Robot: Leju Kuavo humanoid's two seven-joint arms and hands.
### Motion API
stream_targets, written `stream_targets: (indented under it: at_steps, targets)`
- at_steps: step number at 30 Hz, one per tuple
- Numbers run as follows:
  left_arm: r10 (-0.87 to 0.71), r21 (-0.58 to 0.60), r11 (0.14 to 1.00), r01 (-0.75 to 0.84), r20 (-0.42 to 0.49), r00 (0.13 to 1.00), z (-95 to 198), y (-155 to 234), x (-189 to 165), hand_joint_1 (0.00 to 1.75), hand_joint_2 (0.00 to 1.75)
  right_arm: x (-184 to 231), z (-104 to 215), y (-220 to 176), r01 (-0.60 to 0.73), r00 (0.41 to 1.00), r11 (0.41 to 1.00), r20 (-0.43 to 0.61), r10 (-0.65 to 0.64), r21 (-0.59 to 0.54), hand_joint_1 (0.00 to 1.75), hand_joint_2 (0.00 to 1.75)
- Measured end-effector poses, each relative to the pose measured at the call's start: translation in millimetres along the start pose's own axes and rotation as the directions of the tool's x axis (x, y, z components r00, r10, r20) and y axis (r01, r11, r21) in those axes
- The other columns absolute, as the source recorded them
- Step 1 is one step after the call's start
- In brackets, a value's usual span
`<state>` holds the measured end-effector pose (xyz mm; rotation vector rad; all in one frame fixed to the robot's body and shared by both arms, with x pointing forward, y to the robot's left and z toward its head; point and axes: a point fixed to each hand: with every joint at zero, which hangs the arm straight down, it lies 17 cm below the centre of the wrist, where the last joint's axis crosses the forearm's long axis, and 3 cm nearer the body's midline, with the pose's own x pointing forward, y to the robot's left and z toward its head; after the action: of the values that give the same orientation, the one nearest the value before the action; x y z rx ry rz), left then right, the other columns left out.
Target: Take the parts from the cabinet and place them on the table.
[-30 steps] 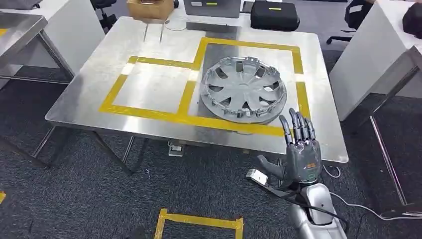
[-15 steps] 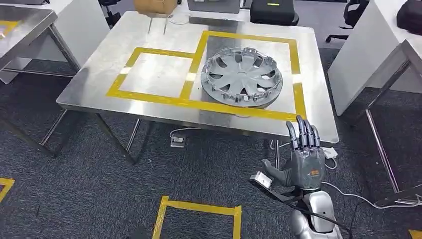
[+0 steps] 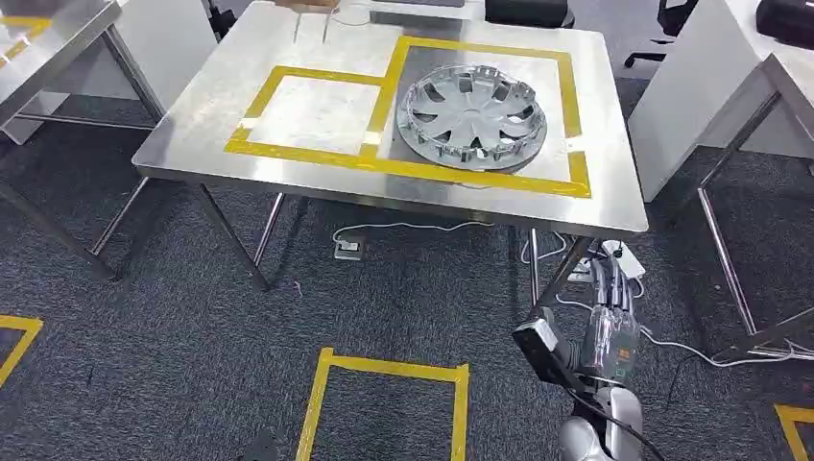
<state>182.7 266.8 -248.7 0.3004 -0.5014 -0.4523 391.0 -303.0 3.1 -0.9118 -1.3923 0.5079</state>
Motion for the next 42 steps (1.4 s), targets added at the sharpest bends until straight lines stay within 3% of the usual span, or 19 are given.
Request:
stream_targets:
  at_steps: [3,6,16,19,28,42]
  targets:
    - [0.022,0.003,1.0,-0.022,-0.015,1.0,-2,6,-7,0.0,0.0,-48,21,45,0.174,0.96,0.979,-0.24,-0.144,0.107,0.0,0.0]
    - [0.062,0.018,0.998,-0.061,-0.046,0.997,-2,11,-17,0.0,0.0,-74,48,93,0.28,0.898,0.933,-0.406,-0.171,0.226,0.0,0.0]
    - [0.206,0.051,0.978,-0.201,-0.107,0.973,4,13,-57,0.0,0.0,-101,111,162,0.311,0.824,0.813,-0.566,0.027,0.491,0.0,0.0]
    - [0.183,0.039,0.983,-0.18,-0.134,0.974,6,12,-66,0.0,0.0,-120,130,165,0.363,0.765,0.802,-0.643,0.034,0.475,0.0,0.0]
    - [0.033,-0.029,0.999,-0.038,-0.144,0.989,-6,12,-25,0.0,0.0,-193,192,149,0.454,0.566,0.808,-0.822,0.064,0.375,0.0,0.0]
    - [-0.043,-0.049,0.998,0.038,-0.1,0.994,-13,16,4,0.0,0.0,-203,221,154,0.539,0.456,0.773,-0.887,0.066,0.335,0.0,0.0]
